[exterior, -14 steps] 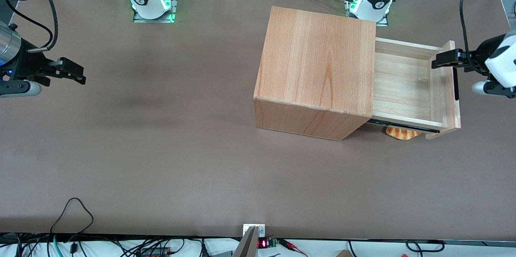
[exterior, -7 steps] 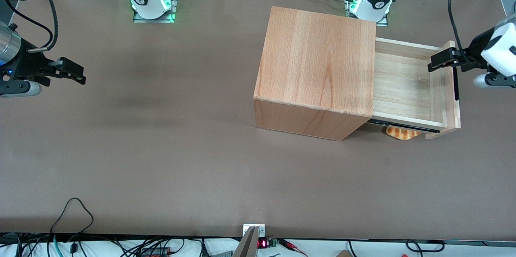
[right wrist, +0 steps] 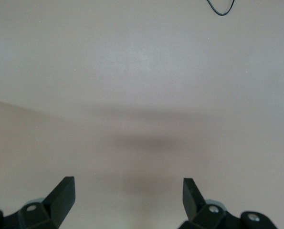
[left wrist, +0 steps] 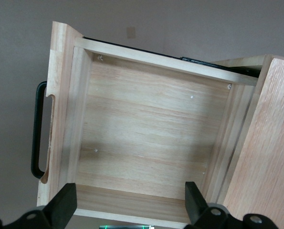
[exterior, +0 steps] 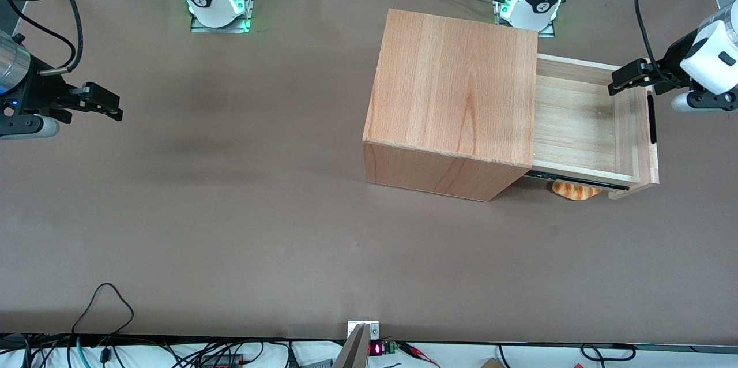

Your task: Open top drawer with left arm

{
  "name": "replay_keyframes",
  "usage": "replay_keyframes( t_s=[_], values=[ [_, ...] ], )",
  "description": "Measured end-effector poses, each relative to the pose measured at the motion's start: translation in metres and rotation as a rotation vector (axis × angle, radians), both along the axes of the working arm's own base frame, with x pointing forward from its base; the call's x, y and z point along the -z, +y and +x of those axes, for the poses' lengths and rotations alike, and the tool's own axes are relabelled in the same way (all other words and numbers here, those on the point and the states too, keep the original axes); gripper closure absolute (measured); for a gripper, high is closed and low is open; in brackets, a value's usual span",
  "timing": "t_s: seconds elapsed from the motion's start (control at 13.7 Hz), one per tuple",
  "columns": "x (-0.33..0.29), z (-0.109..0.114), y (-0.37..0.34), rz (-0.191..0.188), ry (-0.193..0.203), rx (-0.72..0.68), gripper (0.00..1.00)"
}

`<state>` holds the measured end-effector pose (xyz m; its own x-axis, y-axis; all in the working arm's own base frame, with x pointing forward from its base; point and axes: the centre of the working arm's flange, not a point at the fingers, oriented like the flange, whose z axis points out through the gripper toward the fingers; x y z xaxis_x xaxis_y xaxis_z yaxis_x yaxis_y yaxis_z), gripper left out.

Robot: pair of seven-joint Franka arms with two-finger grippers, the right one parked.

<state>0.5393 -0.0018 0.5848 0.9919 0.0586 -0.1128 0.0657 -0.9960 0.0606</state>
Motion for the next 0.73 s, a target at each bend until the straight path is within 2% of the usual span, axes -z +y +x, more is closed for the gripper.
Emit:
replay_keyframes(
  t_s=[0.29, 0.73],
  values=[
    [-0.004, 0.000, 0.013, 0.005, -0.017, -0.012, 0.00],
    [-0.025, 0.003, 0.023, 0.005, -0.074, 0.014, 0.00]
  ],
)
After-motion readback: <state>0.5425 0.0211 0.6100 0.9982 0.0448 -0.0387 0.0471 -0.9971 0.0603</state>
